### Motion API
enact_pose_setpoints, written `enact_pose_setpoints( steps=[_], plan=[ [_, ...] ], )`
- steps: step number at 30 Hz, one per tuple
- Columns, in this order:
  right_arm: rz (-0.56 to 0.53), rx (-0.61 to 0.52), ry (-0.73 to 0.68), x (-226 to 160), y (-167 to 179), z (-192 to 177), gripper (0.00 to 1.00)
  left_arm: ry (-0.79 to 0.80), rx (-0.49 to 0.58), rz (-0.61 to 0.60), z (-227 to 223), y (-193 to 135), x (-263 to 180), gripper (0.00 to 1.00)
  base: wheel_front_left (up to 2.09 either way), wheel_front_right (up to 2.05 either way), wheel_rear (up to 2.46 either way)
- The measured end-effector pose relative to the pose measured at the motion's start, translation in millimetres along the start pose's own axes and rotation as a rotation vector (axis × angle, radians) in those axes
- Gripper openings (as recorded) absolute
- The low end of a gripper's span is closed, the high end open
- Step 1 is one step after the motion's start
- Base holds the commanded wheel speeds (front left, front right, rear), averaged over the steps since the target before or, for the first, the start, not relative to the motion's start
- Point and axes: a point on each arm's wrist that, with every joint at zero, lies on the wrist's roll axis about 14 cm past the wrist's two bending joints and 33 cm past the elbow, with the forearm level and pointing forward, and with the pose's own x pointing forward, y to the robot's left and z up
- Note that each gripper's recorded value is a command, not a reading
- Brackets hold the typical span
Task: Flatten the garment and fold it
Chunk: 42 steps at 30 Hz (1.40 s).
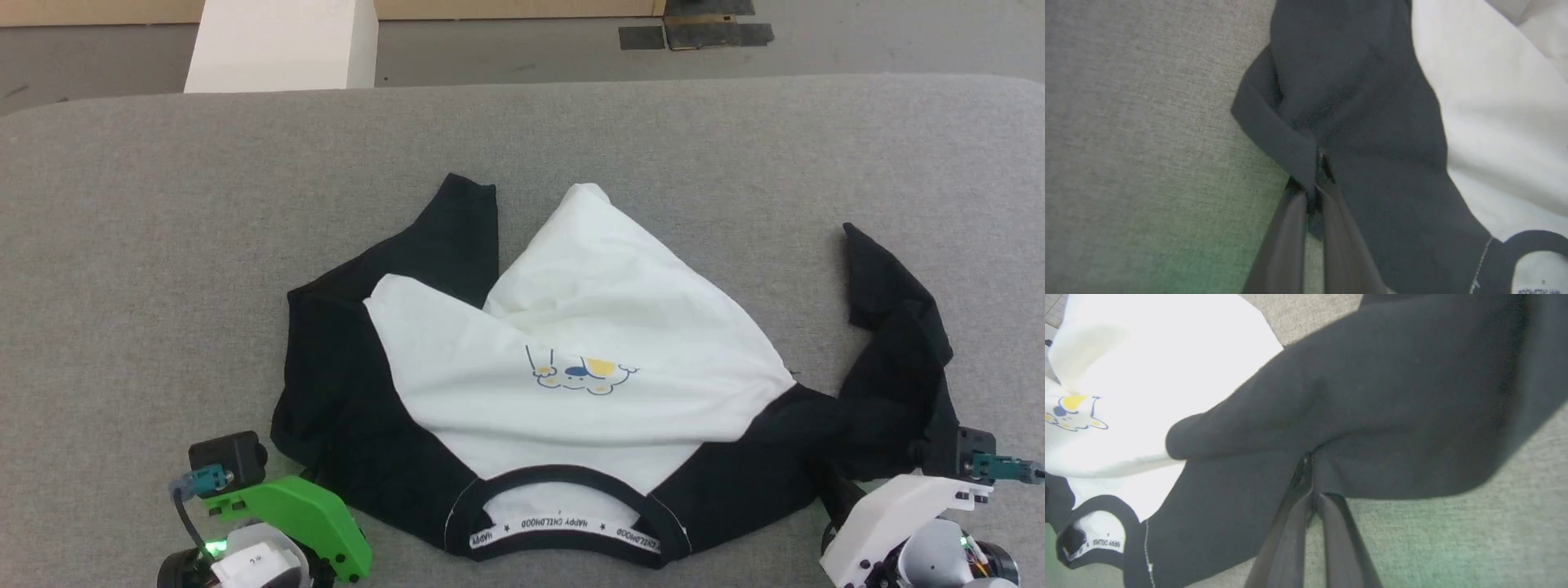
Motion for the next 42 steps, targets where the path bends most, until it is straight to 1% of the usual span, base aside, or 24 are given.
enact_pose_setpoints(
  steps=[3,7,8,10,11,13,16,19,22,24,26,30,32,34,38,42],
  plan=[
    [0.0,-0.017,-0.023,-3,1,7,0.0,-0.006,-0.002,-0.003,2,-1,-1,0.0,0.0,0.0,0.0],
    [0.014,-0.05,-0.091,-12,8,25,0.0,-0.016,-0.004,-0.01,5,-3,-3,0.0,0.0,0.0,0.0],
    [0.016,-0.06,-0.118,-14,10,32,0.0,-0.02,-0.008,-0.013,6,-4,-3,0.0,0.0,0.0,0.0],
    [0.01,-0.125,-0.19,-22,15,50,0.0,-0.025,-0.016,-0.02,7,-5,-3,0.0,0.0,0.0,0.0],
    [0.026,-0.153,-0.274,-31,24,70,0.0,-0.029,-0.02,-0.027,8,-7,-3,0.0,0.0,0.0,0.0],
    [0.044,-0.17,-0.332,-39,32,85,0.0,-0.032,-0.019,-0.032,9,-9,-2,0.0,0.0,0.0,0.0],
    [0.054,-0.193,-0.382,-48,39,98,0.0,-0.035,-0.016,-0.04,11,-12,-2,0.0,0.0,0.0,0.0],
    [0.059,-0.2,-0.401,-52,42,103,0.0,-0.045,-0.023,-0.052,13,-15,-2,0.0,0.0,0.0,0.0],
    [0.066,-0.208,-0.42,-54,45,108,0.0,-0.098,-0.055,-0.101,27,-25,-2,0.0,0.0,0.0,0.0],
    [0.076,-0.228,-0.443,-54,52,117,0.0,-0.155,-0.102,-0.173,47,-40,-2,0.0,0.0,0.0,0.0],
    [0.103,-0.261,-0.504,-55,67,140,0.0,-0.233,-0.117,-0.274,80,-63,-2,0.0,0.0,0.0,0.0],
    [0.154,-0.341,-0.597,-54,103,191,0.0,-0.371,-0.01,-0.406,153,-96,-6,0.0,0.0,0.0,0.0],
    [0.166,-0.377,-0.615,-48,118,213,0.0,-0.422,0.002,-0.464,186,-113,-8,0.0,0.0,0.0,0.0],
    [0.179,-0.407,-0.612,-38,131,234,0.0,-0.465,-0.016,-0.526,218,-131,-9,0.0,0.0,0.0,0.0],
    [0.184,-0.475,-0.611,-19,149,274,0.0,-0.564,0.007,-0.519,275,-136,1,0.0,0.0,0.0,0.0],
    [0.181,-0.547,-0.672,-7,171,326,0.0,-0.65,0.046,-0.452,326,-127,24,0.0,0.0,0.0,0.0]
  ],
)
